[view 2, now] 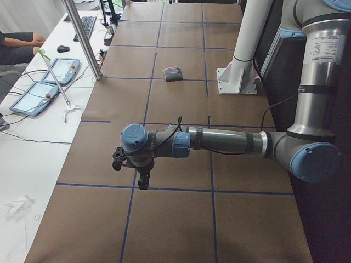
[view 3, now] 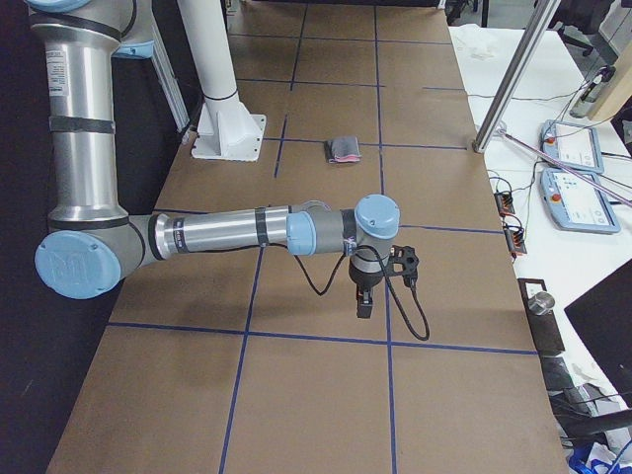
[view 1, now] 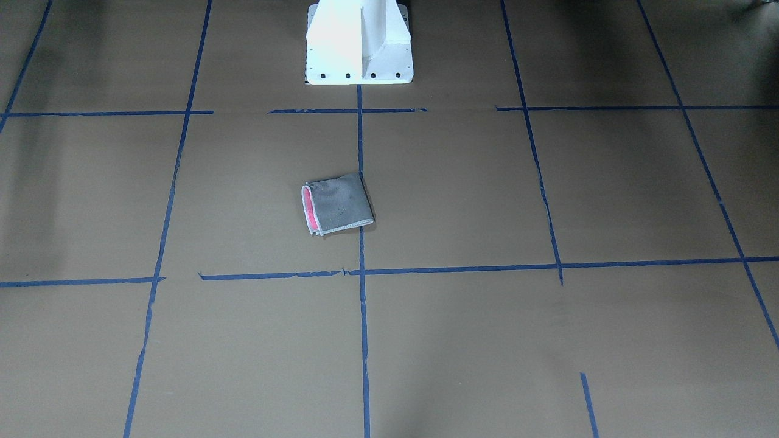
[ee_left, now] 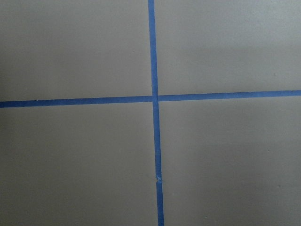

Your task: Fold towel twice with both arms

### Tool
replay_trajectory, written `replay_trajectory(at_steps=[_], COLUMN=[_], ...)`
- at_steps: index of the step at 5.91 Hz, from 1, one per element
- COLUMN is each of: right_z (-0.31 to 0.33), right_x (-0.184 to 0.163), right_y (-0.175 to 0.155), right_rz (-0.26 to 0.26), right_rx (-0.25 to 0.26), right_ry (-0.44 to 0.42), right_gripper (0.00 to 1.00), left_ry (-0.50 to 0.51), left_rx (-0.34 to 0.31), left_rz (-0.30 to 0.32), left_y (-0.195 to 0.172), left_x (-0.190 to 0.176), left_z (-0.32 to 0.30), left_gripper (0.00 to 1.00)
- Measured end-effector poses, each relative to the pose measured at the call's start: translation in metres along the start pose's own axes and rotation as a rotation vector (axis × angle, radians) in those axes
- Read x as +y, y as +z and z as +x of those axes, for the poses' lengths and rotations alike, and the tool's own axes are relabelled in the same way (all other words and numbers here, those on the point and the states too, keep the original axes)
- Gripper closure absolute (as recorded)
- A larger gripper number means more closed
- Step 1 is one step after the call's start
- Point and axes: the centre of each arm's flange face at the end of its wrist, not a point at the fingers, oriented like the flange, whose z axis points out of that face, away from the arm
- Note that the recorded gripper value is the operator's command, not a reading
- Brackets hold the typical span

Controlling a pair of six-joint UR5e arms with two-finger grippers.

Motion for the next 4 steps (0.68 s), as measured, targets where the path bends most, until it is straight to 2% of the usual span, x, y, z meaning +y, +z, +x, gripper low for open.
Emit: replay_trajectory(at_steps=[2, 4], right_z=[0.0018, 0.0023], right_x=[0.0031, 0.0033], right_y=[0.0017, 0.0020], right_rz=[-0.004, -0.004], right_rx=[-0.001, 0.001], right_ry=[0.003, 0.003], right_gripper=[0.00, 0.00], left_ry=[0.009, 0.018], left_rx=[-0.067, -0.082], left_rz=[-0.002, 0.001], left_y=[0.0001, 0.0006], left_x=[0.0049, 0.0072], left_z=[-0.0066, -0.0082], left_gripper=[0.00, 0.00])
